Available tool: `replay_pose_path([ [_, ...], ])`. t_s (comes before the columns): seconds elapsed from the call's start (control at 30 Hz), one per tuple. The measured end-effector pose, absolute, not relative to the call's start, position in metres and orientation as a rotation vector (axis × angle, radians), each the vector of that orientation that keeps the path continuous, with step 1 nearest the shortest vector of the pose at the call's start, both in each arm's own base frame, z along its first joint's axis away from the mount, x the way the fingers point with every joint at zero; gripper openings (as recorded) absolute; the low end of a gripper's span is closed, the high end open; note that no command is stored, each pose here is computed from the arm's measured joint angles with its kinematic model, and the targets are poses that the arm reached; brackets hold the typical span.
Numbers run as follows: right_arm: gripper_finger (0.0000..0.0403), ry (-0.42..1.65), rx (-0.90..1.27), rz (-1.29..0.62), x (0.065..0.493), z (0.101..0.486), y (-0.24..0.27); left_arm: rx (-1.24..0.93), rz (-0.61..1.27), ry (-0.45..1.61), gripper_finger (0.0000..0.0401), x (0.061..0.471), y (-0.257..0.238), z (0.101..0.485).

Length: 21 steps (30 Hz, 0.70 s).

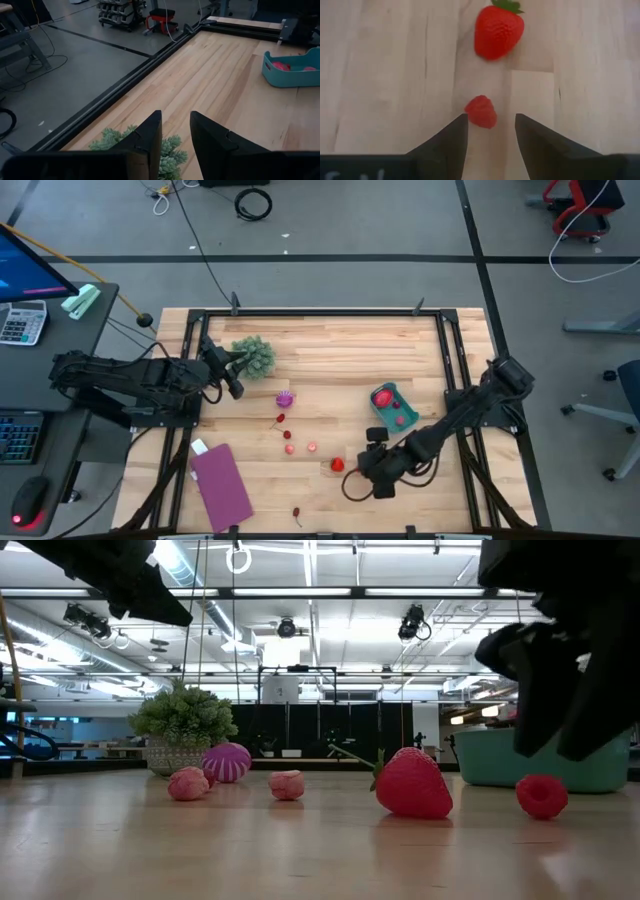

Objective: Pick and placing Produce into tupperware
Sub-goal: Put the raspberry in the basket

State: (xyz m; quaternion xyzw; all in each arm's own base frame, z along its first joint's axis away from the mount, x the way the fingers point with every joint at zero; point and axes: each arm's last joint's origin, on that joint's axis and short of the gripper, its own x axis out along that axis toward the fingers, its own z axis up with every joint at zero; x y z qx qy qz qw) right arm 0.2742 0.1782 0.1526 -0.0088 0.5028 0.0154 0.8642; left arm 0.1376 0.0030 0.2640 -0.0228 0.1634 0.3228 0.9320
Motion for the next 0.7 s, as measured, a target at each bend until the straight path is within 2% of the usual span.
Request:
replay_pose_path([
  [0.53,0.0178,1.047,0.071,0.027,0.281,0.150,0.177,-0.047,0.661,0.334,0.0107,0.138,0.003,0.264],
  [0.7,0.0178,1.033,0.044,0.055,0.289,0.133,0.182,-0.047,0.661,0.334,0.0107,0.138,0.003,0.264],
])
